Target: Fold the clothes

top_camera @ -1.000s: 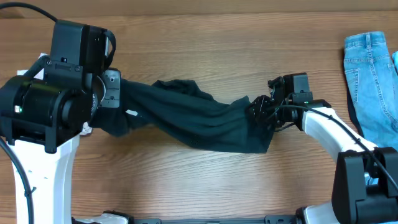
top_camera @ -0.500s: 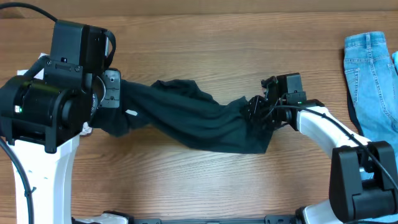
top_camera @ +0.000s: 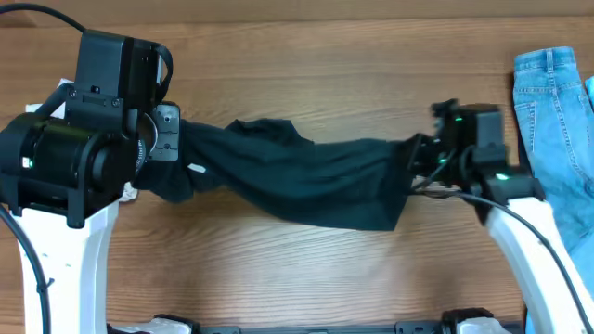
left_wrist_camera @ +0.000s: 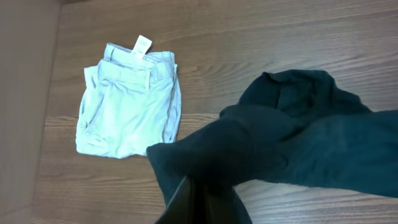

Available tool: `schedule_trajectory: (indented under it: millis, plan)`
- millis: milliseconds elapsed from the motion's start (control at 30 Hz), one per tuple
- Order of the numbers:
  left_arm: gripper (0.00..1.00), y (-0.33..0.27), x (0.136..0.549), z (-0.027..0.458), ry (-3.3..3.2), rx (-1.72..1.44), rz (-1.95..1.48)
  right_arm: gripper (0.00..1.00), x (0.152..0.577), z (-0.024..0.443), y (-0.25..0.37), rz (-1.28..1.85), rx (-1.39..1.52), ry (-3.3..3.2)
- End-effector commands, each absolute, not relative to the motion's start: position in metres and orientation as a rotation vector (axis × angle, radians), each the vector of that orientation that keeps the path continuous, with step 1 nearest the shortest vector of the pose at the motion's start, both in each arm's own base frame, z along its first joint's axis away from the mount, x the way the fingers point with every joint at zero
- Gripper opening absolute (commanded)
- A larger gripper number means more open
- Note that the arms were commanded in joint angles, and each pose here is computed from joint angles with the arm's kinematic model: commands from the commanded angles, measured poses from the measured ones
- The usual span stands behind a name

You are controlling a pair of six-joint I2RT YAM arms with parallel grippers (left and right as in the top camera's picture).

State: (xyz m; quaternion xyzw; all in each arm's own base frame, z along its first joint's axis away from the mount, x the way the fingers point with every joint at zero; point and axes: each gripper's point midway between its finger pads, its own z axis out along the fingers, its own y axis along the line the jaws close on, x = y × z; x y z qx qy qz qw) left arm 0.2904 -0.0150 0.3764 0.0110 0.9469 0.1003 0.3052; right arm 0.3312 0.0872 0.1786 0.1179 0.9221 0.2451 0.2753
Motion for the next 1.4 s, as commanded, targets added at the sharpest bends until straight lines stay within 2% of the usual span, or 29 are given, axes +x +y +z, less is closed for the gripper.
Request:
schedule_trajectory:
  millis: [0, 67, 100, 300, 400, 433, 533, 667, 833, 967, 1100, 1233, 1367]
  plan:
    - [0.04, -0.012, 0.291, 0.384, 2.481, 0.033, 0.272, 0.04, 0.337, 0.228, 0.018, 0.28, 0.482, 2.309]
    - [0.04, -0.012, 0.292, 0.384, 2.48, 0.032, 0.272, 0.04, 0.334, 0.239, 0.022, 0.329, 0.43, 2.297]
    - [0.04, -0.012, 0.292, 0.385, 2.477, 0.032, 0.271, 0.04, 0.331, 0.242, 0.038, 0.418, 0.314, 2.308]
    - [0.04, -0.012, 0.293, 0.385, 2.474, 0.031, 0.27, 0.04, 0.32, 0.211, 0.032, 0.396, 0.456, 2.439]
    - [0.04, -0.012, 0.293, 0.385, 2.471, 0.031, 0.268, 0.24, 0.322, 0.185, 0.037, 0.414, 0.473, 2.535]
    - [0.04, -0.012, 0.294, 0.385, 2.47, 0.03, 0.269, 0.27, 0.323, 0.176, 0.042, 0.444, 0.473, 2.57]
    - [0.04, -0.012, 0.293, 0.385, 2.471, 0.031, 0.268, 0.28, 0.323, 0.138, 0.065, 0.614, 0.475, 2.729]
    - [0.04, -0.012, 0.293, 0.385, 2.472, 0.031, 0.268, 0.42, 0.312, 0.102, 0.092, 0.824, 0.355, 2.886]
    - [0.04, -0.012, 0.293, 0.385, 2.472, 0.031, 0.268, 0.44, 0.282, 0.079, 0.133, 1.063, 0.137, 3.032]
    - [0.04, -0.012, 0.293, 0.385, 2.471, 0.031, 0.268, 0.47, 0.271, 0.079, 0.153, 1.064, 0.018, 3.063]
    - [0.04, -0.012, 0.293, 0.385, 2.472, 0.031, 0.268, 0.52, 0.267, 0.057, 0.157, 0.944, 0.11, 3.104]
    - [0.04, -0.012, 0.293, 0.385, 2.471, 0.031, 0.268, 0.52, 0.265, 0.037, 0.16, 0.956, 0.124, 3.069]
    - [0.04, -0.013, 0.293, 0.385, 2.473, 0.032, 0.265, 0.52, 0.274, 0.039, 0.168, 1.022, 0.118, 3.004]
